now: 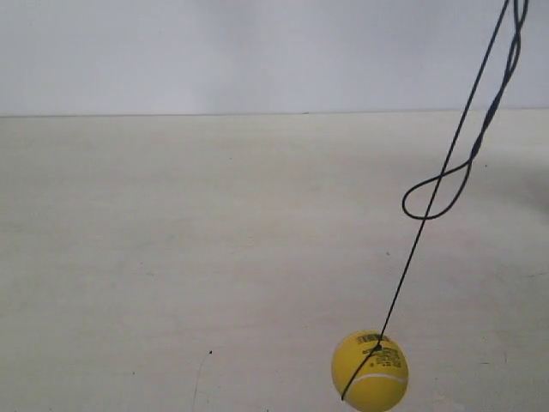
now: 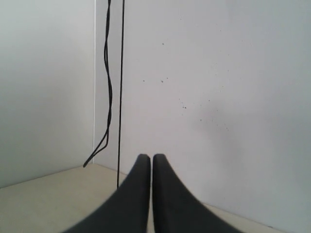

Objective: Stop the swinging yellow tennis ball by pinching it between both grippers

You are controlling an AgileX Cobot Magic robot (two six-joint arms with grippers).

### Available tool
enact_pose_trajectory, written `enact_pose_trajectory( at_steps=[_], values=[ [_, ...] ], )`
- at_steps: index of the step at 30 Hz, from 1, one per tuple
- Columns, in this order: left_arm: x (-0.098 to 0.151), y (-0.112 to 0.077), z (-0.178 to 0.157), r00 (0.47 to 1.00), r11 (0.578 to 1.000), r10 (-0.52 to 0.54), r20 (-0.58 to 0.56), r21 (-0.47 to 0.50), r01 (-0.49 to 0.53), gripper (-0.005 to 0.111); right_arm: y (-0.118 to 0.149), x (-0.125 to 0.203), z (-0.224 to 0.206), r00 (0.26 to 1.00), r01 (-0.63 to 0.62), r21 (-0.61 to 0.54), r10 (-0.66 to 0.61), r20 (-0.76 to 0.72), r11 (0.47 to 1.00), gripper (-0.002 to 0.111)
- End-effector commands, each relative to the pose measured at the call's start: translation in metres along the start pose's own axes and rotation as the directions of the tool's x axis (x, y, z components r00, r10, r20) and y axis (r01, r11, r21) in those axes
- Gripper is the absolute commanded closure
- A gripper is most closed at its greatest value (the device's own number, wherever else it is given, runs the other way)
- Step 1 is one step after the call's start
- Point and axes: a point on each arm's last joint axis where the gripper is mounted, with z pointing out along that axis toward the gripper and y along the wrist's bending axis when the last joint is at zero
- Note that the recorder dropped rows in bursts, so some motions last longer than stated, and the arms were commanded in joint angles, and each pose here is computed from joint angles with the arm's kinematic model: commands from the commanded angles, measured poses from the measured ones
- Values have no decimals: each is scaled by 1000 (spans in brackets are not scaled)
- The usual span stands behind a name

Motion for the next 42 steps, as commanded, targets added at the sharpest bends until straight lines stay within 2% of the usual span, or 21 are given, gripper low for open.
enact_pose_trajectory(
  at_steps=[1, 9, 11, 13, 15, 17, 32, 42],
  values=[
    [-1, 1, -2, 1000, 999, 0, 15, -44, 1, 102, 1, -1, -1, 1000, -9, -2, 9, 11, 1000, 108],
    [-1, 1, -2, 1000, 999, 0, 15, -44, 1, 102, 1, -1, -1, 1000, -9, -2, 9, 11, 1000, 108],
    [-1, 0, -2, 999, 999, -31, 13, -38, 31, 102, 1, -1, -1, 1000, -9, -2, 9, 11, 1000, 108],
    [1, -2, -1, 984, 984, -178, 1, -14, 178, 102, 1, -1, -1, 1000, -9, -2, 9, 11, 1000, 108],
    [1, -5, -1, 936, 936, -352, -17, 12, 353, 102, 1, -1, -1, 1000, -9, -2, 9, 11, 1000, 108],
    [2, -6, -2, 911, 910, -413, -25, 21, 413, 102, 1, -1, -1, 1000, -9, -2, 9, 11, 1000, 108],
    [5, -5, -1, 904, 904, -428, -8, -19, 427, 102, 1, -1, -1, 1000, -9, -2, 9, 11, 1000, 108],
    [52, 4, 4, 893, 901, -432, -124, -103, 421, 102, 1, -1, -1, 1000, -9, -2, 9, 11, 1000, 108]
  ],
)
